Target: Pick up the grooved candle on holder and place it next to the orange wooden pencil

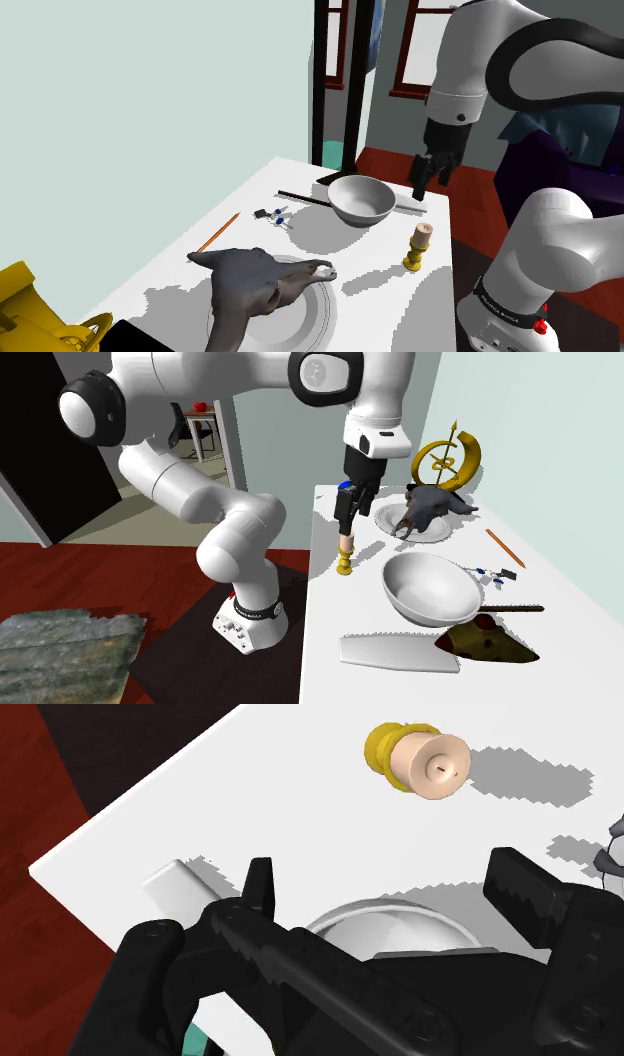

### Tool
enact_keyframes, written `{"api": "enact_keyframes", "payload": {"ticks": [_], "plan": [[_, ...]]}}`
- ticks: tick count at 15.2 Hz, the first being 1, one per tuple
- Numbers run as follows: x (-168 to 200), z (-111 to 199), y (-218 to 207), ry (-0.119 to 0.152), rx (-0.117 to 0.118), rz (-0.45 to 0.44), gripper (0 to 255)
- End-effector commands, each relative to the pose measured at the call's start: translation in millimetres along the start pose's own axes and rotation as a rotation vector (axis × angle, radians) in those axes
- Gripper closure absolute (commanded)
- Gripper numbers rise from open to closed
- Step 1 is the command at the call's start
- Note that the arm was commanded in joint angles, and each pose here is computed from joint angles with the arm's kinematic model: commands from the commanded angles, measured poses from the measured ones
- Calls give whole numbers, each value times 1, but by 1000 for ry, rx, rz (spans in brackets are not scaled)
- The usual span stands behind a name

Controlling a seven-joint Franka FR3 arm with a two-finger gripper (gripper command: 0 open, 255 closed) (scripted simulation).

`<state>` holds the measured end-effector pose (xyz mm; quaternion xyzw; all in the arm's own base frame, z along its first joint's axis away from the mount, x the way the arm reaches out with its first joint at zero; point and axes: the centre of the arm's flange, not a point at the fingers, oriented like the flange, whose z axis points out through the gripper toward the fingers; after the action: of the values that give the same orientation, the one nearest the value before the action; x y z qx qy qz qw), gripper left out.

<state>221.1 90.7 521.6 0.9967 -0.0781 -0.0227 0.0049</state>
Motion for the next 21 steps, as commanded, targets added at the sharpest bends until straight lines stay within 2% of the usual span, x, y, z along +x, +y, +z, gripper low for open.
{"api": "enact_keyframes", "payload": {"ticks": [1, 5, 13, 21], "plan": [[-14, 21, -14, -5, -5, -4, 0], [-41, 55, -44, -16, -16, -17, 0], [-44, 98, -45, -17, -17, -18, 0], [-44, 98, -45, -17, -17, -18, 0]]}}
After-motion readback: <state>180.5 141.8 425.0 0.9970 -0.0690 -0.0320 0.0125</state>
